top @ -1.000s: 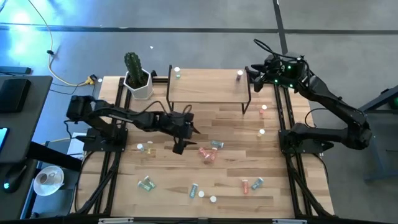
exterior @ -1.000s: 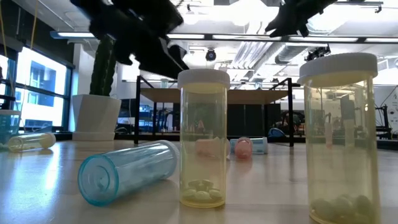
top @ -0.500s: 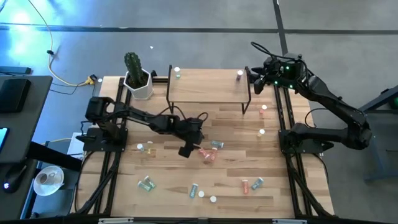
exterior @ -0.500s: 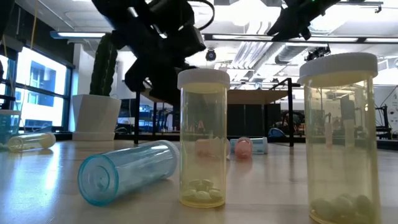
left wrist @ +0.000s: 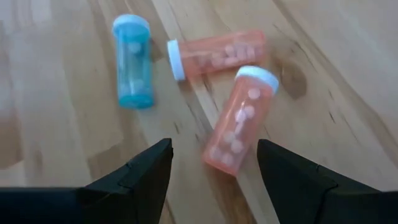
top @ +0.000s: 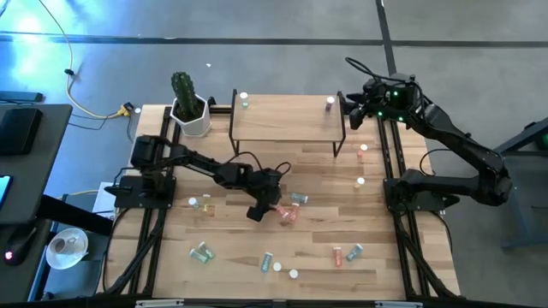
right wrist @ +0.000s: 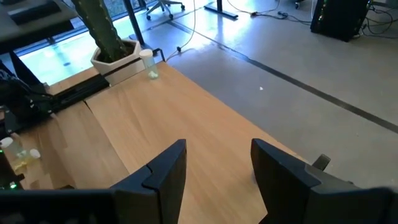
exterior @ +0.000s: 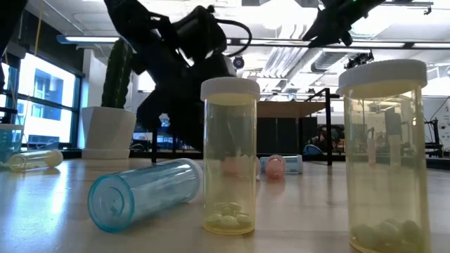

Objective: Pick and place medicine bottles onto shelf by color
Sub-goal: Put the orange pill bottle on the shelf

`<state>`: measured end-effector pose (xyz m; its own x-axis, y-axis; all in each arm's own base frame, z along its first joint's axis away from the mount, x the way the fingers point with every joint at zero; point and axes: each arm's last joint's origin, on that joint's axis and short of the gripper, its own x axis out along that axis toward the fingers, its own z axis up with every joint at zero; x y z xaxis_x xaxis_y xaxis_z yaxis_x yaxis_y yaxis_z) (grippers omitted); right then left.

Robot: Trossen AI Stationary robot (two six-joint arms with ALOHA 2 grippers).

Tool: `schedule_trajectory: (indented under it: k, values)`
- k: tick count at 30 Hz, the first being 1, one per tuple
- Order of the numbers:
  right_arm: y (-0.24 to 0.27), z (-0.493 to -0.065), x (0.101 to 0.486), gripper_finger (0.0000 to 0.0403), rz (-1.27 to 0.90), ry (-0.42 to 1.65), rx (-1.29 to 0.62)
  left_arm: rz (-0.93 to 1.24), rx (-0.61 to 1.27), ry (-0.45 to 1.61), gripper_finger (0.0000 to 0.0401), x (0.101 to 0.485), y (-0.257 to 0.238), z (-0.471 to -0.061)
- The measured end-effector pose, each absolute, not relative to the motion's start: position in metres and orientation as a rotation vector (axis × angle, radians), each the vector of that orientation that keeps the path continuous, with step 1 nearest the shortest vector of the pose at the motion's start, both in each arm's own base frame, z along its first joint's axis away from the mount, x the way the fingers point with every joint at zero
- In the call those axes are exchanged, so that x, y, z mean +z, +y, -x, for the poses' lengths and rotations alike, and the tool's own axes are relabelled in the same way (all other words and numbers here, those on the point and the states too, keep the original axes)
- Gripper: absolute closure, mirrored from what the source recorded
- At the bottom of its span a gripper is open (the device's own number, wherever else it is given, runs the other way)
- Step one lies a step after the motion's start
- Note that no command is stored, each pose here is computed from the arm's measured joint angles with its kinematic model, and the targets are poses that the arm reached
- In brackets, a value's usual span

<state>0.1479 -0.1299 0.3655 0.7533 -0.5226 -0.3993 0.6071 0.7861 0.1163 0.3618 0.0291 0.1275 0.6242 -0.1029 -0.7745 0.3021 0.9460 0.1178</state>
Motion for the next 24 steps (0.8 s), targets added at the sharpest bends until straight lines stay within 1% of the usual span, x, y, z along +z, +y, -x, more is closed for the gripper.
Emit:
schedule_trajectory:
  k: [6,12,14,17,24]
  values:
    - [-0.129,-0.147,0.364,0.0231,-0.264,0.374,-0.625,-0.208,-0.271,0.869,0.0176,0.119,0.027,-0.364]
    - [-0.129,-0.147,0.361,0.0231,-0.288,0.396,-0.628,-0.185,-0.262,0.879,0.0177,0.116,0.027,-0.364]
    - [-0.129,-0.146,0.361,0.0231,-0.289,0.398,-0.627,-0.181,-0.263,0.886,0.0182,0.115,0.027,-0.364]
    - [-0.128,-0.147,0.361,0.0231,-0.293,0.401,-0.62,-0.182,-0.262,0.883,0.0205,0.115,0.027,-0.364]
    - [-0.121,-0.153,0.361,0.0231,-0.289,0.407,-0.576,-0.189,-0.265,0.879,0.0278,0.116,0.027,-0.364]
